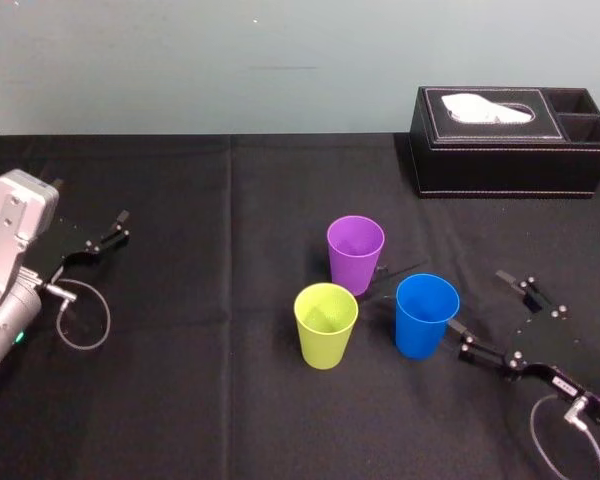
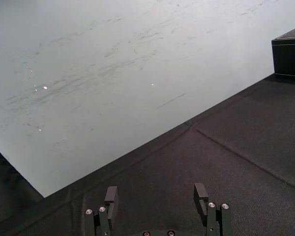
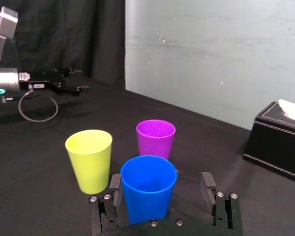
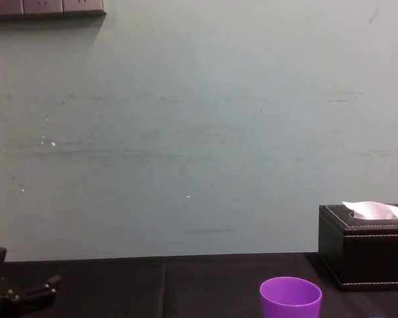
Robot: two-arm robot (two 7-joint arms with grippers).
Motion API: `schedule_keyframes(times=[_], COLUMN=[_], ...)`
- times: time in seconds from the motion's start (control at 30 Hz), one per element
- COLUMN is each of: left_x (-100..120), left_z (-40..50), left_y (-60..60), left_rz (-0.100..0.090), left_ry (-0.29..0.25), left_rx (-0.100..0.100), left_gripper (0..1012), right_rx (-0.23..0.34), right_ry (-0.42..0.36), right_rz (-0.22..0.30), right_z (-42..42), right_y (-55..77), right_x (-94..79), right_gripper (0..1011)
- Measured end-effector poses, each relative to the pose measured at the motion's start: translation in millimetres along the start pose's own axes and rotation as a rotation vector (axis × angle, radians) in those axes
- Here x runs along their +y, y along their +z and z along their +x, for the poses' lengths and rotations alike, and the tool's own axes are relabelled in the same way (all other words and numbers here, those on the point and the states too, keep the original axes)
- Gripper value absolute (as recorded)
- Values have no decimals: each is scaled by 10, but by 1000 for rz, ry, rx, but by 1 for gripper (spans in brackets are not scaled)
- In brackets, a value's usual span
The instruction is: Stack the three plastic cups sequentially using one hand.
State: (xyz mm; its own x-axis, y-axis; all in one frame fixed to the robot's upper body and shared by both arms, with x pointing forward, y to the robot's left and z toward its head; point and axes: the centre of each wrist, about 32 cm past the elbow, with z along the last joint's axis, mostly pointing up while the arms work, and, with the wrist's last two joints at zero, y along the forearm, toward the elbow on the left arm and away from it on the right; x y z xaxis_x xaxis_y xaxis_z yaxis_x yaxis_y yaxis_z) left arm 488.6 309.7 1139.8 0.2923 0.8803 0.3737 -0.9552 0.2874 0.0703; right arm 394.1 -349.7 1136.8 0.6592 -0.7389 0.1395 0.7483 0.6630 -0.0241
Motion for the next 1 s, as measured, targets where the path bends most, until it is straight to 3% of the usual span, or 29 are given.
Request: schedule_keyframes(times=[0.57, 1.0], left_x=[0, 0], left_z=[0, 0], left_y=[0, 0], left_rz=[0, 0], left_ry=[0, 0], left_rx=[0, 0], left_gripper=[1011, 1011], right_rx=[22, 25], right_ry=[48, 47], right_rz=[-35, -35], right_z=[-146, -167], right_y=[-134, -153], right_x=[123, 153], right_gripper=[1004, 1004])
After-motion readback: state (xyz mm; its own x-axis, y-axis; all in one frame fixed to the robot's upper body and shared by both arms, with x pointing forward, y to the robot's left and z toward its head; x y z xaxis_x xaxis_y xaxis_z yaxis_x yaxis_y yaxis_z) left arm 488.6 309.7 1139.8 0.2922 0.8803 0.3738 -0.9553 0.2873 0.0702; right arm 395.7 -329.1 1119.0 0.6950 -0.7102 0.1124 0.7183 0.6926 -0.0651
